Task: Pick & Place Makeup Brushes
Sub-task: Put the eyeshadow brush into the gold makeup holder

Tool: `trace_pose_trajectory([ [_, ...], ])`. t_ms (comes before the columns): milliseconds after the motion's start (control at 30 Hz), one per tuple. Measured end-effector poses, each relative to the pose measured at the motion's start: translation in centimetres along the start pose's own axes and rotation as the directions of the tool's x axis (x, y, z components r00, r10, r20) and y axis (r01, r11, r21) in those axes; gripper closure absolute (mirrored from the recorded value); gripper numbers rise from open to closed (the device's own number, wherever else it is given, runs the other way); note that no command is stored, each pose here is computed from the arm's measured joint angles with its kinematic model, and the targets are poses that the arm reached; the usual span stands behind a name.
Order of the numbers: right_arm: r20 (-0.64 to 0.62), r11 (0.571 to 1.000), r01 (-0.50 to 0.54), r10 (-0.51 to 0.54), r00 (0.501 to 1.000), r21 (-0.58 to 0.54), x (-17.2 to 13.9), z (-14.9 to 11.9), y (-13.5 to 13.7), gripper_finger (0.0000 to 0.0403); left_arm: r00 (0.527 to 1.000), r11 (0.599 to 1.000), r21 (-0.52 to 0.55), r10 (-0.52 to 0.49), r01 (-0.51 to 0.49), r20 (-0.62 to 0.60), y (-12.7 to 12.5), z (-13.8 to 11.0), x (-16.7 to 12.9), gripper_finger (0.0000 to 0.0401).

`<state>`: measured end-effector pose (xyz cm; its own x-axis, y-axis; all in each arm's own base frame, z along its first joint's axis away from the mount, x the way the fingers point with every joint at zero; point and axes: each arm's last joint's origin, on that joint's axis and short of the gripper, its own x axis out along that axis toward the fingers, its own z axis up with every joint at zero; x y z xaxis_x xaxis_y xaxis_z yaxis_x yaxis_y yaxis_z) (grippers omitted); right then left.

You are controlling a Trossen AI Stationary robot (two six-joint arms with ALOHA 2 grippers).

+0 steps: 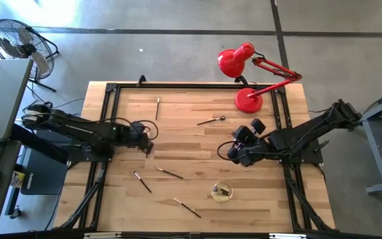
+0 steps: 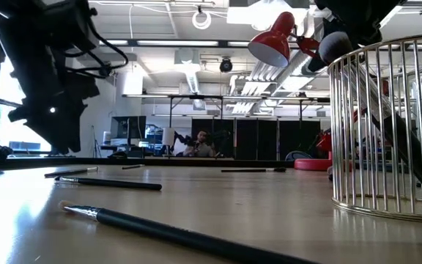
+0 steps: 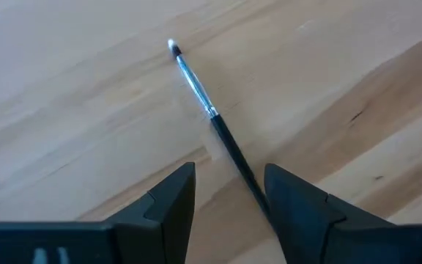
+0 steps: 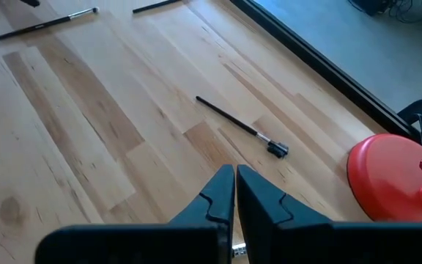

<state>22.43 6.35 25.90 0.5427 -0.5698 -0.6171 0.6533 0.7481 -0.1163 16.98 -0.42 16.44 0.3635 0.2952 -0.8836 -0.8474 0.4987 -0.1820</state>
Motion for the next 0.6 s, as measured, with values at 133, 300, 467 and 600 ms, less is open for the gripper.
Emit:
trace_pose_trajectory([
  [133, 0.000, 1.000, -0.001, 0.001, 1.000, 0.000, 0.0, 0.0, 0.0, 0.0391, 0.999, 0.999, 0.016, 0.034, -0.034, -0.023, -0.2, -0.2, 0.8, 0.0239],
  [300, 0.000, 1.000, -0.001, 0.001, 1.000, 0.000, 0.0, 0.0, 0.0, 0.0391, 0.999, 0.999, 0.034, 0.024, -0.023, -0.026, -0.9, -0.2, 1.8, 0.0239],
  [467, 0.003, 1.000, -0.003, 0.003, 1.000, 0.004, 0.0, 0.0, 0.0, 0.0391, 0.998, 0.998, 0.051, 0.035, -0.032, -0.057, -1.2, -0.5, 2.6, 0.0239],
  [600, 0.012, 1.000, -0.013, 0.013, 1.000, -0.002, 0.0, 0.2, 0.2, 0.0392, 0.995, 0.995, 0.074, 0.067, -0.062, -0.071, -1.2, -0.7, 3.1, 0.0239],
])
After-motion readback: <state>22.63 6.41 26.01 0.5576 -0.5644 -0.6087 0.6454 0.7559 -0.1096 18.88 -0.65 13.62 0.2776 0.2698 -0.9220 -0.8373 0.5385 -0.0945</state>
